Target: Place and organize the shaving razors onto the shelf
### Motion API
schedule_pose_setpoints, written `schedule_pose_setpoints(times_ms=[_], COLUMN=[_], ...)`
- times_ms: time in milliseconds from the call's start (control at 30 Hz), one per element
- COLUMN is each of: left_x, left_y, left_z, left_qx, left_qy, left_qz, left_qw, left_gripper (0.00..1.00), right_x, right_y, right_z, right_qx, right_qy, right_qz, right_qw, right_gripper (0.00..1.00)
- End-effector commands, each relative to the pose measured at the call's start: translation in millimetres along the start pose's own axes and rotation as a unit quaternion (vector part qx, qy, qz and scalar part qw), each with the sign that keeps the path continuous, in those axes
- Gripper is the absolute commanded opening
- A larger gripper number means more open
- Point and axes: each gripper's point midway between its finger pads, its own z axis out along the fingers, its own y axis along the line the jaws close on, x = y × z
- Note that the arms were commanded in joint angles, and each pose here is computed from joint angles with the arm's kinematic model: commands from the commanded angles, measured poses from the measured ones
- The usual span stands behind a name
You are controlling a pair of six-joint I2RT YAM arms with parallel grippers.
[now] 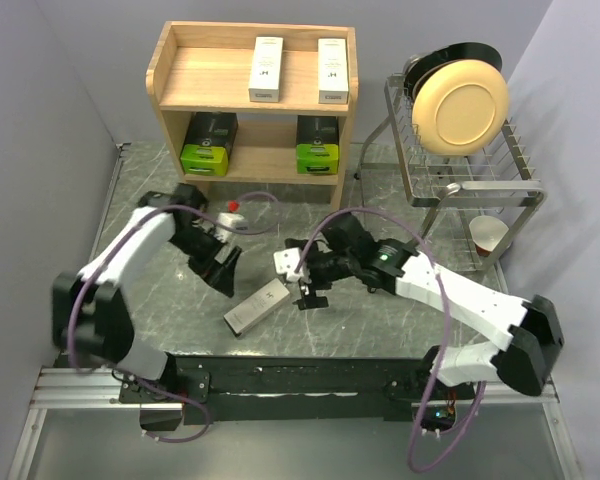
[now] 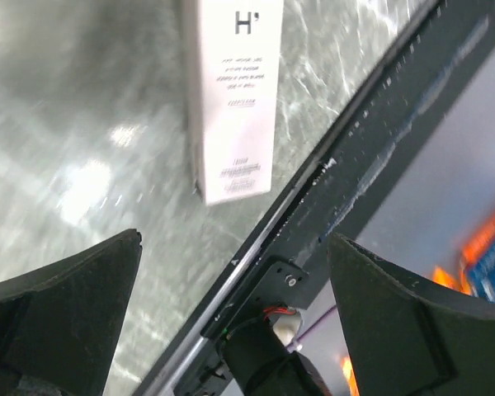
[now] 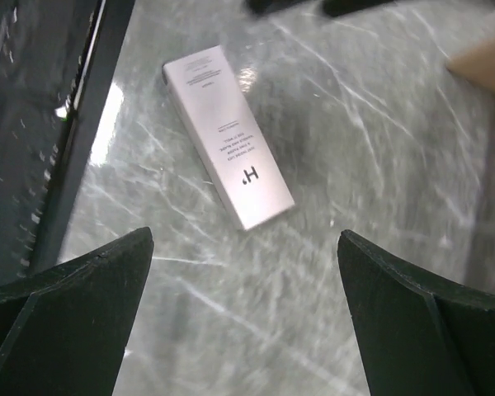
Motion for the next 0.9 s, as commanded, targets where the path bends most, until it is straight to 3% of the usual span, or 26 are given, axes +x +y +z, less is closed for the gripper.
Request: schedule_pose_setpoints(times_ms=[0,167,433,633,867], left_x=[-3,-4,-15,-24,-36], left_y=[-4,-4,-18,-15,-27], left_z=[-46,-87,-136,-156,-165], left_qx=[-0.089,-0.152,-0.221,-0.254,-0.238], left_qy=[-0.091,-0.154,-0.233,-0.264,-0.284], left_qz=[-0.012,-0.031,-0.037,-0.071,-0.063], left_qw=[0.992,0.976,0.946,0.928,0.927], left_gripper=[0.99,1.0,1.0,0.99,0.99], right_x=[-5,19,61,82,69], right_y=[-5,6,26,32,20], right_z=[37,82,114,136,149], right_qx=[-0.069,-0.192,-0.262,-0.235,-0.205], right_qy=[-0.017,0.057,0.131,0.172,0.17], right_qz=[-0.117,-0.108,-0.113,-0.073,-0.057], right_qw=[0.991,0.974,0.949,0.954,0.962], right_gripper=[1.0,1.0,1.0,1.0,0.98])
